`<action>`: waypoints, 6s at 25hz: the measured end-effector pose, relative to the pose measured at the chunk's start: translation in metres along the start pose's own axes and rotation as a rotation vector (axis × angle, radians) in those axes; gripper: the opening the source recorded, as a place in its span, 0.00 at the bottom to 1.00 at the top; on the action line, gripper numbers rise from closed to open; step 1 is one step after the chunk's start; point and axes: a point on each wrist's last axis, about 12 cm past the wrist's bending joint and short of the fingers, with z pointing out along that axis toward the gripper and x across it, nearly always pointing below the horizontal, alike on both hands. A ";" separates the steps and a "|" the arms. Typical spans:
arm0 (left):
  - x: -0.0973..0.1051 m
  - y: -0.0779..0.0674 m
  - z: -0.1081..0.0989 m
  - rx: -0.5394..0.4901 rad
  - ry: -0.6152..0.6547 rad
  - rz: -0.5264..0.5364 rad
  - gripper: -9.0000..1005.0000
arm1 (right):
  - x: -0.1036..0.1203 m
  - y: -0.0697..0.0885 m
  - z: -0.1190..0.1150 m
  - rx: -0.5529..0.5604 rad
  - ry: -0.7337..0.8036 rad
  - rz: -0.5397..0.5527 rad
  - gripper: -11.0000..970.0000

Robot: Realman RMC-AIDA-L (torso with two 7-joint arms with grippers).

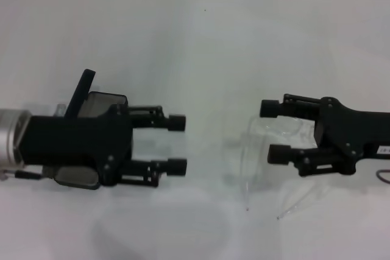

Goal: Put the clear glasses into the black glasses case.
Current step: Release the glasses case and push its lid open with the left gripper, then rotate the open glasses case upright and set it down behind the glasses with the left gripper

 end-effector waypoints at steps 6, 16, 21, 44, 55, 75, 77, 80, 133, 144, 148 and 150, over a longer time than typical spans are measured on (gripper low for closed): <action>-0.044 0.021 0.000 -0.217 0.124 -0.080 0.71 | 0.004 -0.001 -0.030 0.169 -0.061 -0.037 0.90; -0.124 0.013 0.046 -0.863 0.553 -0.194 0.69 | 0.015 0.017 -0.071 0.333 -0.154 -0.086 0.90; -0.124 0.007 0.052 -1.054 0.623 -0.272 0.68 | 0.015 0.017 -0.074 0.343 -0.147 -0.101 0.90; -0.072 0.029 0.030 -1.152 0.781 -0.465 0.68 | 0.010 0.007 -0.068 0.353 -0.131 -0.124 0.90; -0.063 0.033 0.022 -1.159 0.822 -0.483 0.62 | 0.009 0.006 -0.067 0.353 -0.132 -0.125 0.90; -0.069 0.029 0.035 -1.096 0.890 -0.414 0.23 | 0.011 0.008 -0.066 0.353 -0.139 -0.120 0.90; -0.069 0.029 0.037 -1.086 0.899 -0.404 0.22 | 0.011 0.008 -0.067 0.355 -0.143 -0.121 0.90; -0.074 0.027 0.046 -1.058 0.913 -0.352 0.21 | 0.010 0.010 -0.069 0.357 -0.166 -0.138 0.90; -0.065 0.061 0.192 -0.540 1.045 0.750 0.30 | 0.025 0.061 -0.076 0.051 -0.102 -0.269 0.68; -0.063 0.063 0.187 -0.554 1.049 0.732 0.34 | 0.027 0.060 -0.075 0.060 -0.095 -0.264 0.67; -0.062 0.064 0.186 -0.555 1.055 0.726 0.35 | 0.027 0.060 -0.075 0.060 -0.096 -0.265 0.67; -0.061 0.064 0.185 -0.553 1.063 0.719 0.36 | 0.027 0.060 -0.075 0.060 -0.096 -0.265 0.66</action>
